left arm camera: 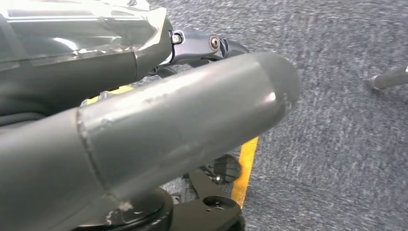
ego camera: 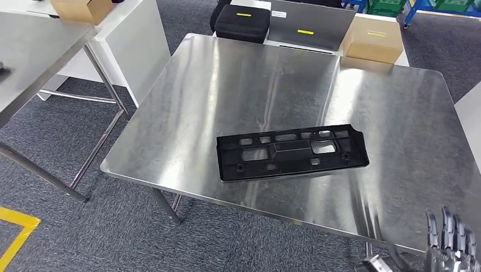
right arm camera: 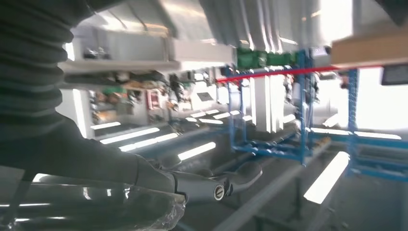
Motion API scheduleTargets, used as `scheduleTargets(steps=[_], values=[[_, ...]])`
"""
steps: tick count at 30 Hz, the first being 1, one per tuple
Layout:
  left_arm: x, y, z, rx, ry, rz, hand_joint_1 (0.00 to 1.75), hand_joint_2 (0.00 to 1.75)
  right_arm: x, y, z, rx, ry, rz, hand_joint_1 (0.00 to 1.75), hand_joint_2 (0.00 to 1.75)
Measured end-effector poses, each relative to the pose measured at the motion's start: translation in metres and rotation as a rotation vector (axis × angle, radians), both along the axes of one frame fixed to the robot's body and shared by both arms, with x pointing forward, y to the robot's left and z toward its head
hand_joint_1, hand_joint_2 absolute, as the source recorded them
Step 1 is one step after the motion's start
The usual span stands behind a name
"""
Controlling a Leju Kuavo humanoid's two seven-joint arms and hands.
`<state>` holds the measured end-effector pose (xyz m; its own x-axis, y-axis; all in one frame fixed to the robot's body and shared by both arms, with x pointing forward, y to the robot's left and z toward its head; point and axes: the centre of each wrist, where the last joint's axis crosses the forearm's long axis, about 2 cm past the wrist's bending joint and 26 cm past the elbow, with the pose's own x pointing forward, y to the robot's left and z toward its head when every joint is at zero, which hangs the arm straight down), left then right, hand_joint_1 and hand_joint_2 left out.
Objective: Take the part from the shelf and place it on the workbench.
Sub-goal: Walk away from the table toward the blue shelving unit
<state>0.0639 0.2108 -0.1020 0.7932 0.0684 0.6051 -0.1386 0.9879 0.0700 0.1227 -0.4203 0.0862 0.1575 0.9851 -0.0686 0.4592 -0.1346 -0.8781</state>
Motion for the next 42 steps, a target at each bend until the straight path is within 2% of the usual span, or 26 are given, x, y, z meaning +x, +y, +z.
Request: scheduleTargets(steps=[5, 12, 16, 19, 21, 23, 26, 33, 35, 39, 42], values=[[0.004, 0.001, 0.001, 0.003, -0.004, 0.024, 0.00, 0.00, -0.037, 0.005, -0.009, 0.018, 0.046, -0.119, 0.00, 0.00], [0.003, 0.002, 0.000, 0.005, -0.003, 0.058, 0.00, 0.00, -0.046, 0.015, -0.018, 0.074, 0.067, -0.169, 0.00, 0.00], [0.003, 0.002, 0.000, 0.012, 0.002, 0.075, 0.00, 0.00, -0.053, 0.021, -0.034, 0.145, 0.097, -0.186, 0.00, 0.00], [0.002, 0.003, 0.000, 0.012, 0.015, 0.080, 0.00, 0.00, -0.055, 0.026, -0.057, 0.195, 0.191, -0.223, 0.00, 0.00], [0.002, 0.003, 0.000, 0.010, 0.032, 0.073, 0.00, 0.00, -0.062, 0.029, -0.086, 0.283, 0.294, -0.321, 0.00, 0.00], [0.002, 0.003, 0.000, 0.006, 0.052, 0.059, 0.00, 0.00, -0.076, 0.037, -0.116, 0.418, 0.389, -0.481, 0.00, 0.00], [0.001, 0.003, 0.000, 0.002, 0.065, 0.052, 0.00, 0.00, -0.091, 0.051, -0.141, 0.561, 0.474, -0.610, 0.00, 0.00], [0.001, 0.003, 0.000, 0.000, 0.072, 0.044, 0.00, 0.00, -0.094, 0.074, -0.165, 0.728, 0.548, -0.686, 0.00, 0.00], [0.001, 0.003, 0.000, -0.007, 0.091, 0.034, 0.00, 0.00, -0.092, 0.080, -0.170, 0.764, 0.593, -0.745, 0.00, 0.00], [0.002, 0.005, 0.000, -0.018, 0.130, -0.025, 0.00, 0.00, -0.088, 0.105, -0.184, 0.932, 0.753, -0.938, 0.00, 0.00], [0.003, 0.008, -0.001, -0.008, 0.146, -0.078, 0.00, 0.00, -0.085, 0.125, -0.190, 1.091, 0.887, -0.949, 0.00, 0.00]])
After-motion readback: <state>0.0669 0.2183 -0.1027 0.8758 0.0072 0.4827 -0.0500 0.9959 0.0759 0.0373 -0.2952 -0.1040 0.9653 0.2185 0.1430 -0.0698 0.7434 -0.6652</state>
